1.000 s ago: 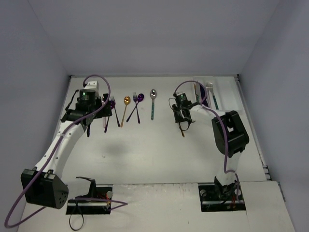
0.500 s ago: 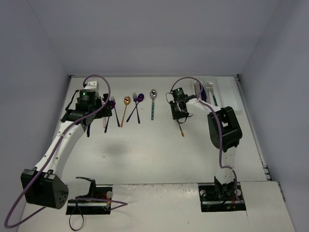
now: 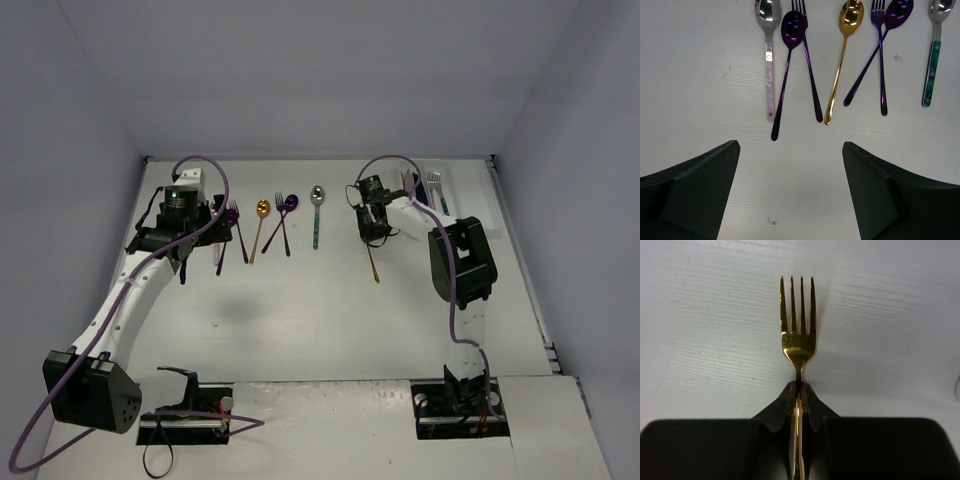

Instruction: Sort the eating utensils into containers

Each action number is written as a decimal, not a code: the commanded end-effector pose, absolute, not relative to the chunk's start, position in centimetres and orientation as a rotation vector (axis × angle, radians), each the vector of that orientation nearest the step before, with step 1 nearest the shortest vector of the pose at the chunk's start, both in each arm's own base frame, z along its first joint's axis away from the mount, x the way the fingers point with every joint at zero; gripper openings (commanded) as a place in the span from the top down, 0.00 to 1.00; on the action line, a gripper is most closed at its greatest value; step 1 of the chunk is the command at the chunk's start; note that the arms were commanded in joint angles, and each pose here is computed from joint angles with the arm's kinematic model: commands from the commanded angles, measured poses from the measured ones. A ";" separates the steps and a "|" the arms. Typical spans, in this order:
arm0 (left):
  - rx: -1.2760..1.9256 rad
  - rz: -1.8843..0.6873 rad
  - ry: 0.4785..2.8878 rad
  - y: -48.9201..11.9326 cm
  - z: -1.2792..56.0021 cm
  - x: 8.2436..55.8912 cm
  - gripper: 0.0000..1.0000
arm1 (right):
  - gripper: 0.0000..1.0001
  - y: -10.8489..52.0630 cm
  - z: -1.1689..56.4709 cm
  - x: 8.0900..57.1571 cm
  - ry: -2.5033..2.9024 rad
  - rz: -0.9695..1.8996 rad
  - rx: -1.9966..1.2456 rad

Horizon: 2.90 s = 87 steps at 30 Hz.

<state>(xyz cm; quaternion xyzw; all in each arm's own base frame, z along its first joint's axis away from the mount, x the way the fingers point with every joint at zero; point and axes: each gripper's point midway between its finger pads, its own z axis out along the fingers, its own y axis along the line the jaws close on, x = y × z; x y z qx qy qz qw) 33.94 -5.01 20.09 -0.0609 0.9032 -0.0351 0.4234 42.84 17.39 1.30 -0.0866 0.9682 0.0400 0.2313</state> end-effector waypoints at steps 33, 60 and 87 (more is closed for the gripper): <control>-0.156 -0.043 2.205 -4.1 21.8 34.8 0.19 | 1.00 -7.8 7.8 60.9 2.317 -0.258 -0.197; -0.154 -0.060 2.205 -4.4 21.9 34.9 0.19 | 0.54 -6.9 16.0 60.8 2.169 -0.171 -0.060; -0.170 -0.029 2.175 -3.7 22.8 34.6 0.18 | 0.50 35.7 14.1 47.9 2.157 0.302 -0.293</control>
